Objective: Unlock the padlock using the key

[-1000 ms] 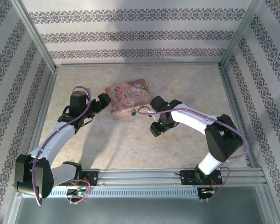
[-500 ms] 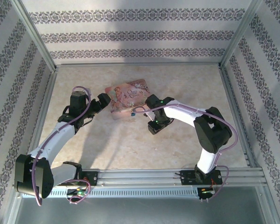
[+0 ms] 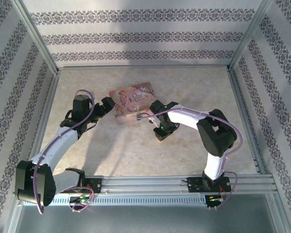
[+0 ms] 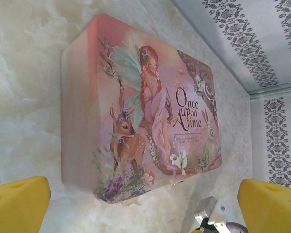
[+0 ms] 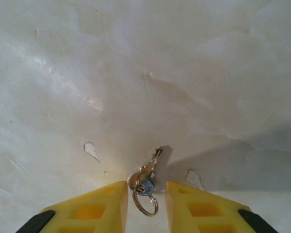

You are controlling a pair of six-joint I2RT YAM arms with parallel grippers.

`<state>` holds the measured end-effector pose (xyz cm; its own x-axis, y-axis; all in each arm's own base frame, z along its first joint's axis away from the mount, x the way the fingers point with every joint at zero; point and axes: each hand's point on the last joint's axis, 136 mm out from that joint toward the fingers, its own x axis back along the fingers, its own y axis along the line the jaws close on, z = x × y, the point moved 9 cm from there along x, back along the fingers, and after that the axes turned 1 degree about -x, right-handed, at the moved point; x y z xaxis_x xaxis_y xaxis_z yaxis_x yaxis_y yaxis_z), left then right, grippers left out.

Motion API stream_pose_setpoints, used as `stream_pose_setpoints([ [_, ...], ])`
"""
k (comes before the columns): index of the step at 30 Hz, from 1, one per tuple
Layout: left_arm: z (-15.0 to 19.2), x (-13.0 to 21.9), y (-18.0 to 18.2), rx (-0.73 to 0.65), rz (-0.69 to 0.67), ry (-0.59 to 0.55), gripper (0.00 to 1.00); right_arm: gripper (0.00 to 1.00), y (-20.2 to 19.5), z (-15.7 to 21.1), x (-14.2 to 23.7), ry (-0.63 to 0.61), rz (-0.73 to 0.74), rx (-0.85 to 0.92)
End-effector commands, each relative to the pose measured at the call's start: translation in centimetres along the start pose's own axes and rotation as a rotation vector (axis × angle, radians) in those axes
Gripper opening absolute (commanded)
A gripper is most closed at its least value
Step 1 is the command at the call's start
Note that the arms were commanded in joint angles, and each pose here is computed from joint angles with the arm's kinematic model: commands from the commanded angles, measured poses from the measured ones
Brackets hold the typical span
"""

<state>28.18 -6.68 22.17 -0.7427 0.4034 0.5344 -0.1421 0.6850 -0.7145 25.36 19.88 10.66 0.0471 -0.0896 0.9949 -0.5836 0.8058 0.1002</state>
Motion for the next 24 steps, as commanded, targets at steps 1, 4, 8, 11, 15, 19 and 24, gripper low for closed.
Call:
stream_pose_setpoints([
  [1, 0.2, 0.0, -0.1, -0.021, -0.01, 0.004, 0.99, 0.27, 0.2, 0.5, -0.5, 0.045, 0.015, -0.001],
  [4, 0.2, 0.1, -0.1, -0.021, -0.009, 0.005, 0.99, 0.25, 0.2, 0.6, -0.6, 0.052, 0.02, -0.005],
  [8, 0.1, 0.1, -0.2, -0.023, -0.009, 0.002, 0.99, 0.23, 0.1, 0.9, -1.1, 0.072, 0.021, -0.015],
  [11, 0.1, 0.2, -0.2, -0.024, -0.012, 0.002, 0.99, 0.22, 0.0, 1.1, -1.5, 0.086, 0.022, -0.023],
  [15, 0.0, 0.2, -0.3, -0.027, -0.011, -0.003, 0.99, 0.19, 0.0, 1.2, -1.9, 0.098, 0.02, -0.032],
  [19, -0.1, 0.3, -0.4, -0.029, -0.01, -0.004, 0.99, 0.12, 0.0, 1.4, -2.0, 0.096, 0.023, -0.042],
  [24, -0.4, 0.6, -0.8, -0.043, -0.008, -0.014, 0.99, 0.04, 0.0, 1.8, -0.9, 0.049, 0.013, -0.068],
])
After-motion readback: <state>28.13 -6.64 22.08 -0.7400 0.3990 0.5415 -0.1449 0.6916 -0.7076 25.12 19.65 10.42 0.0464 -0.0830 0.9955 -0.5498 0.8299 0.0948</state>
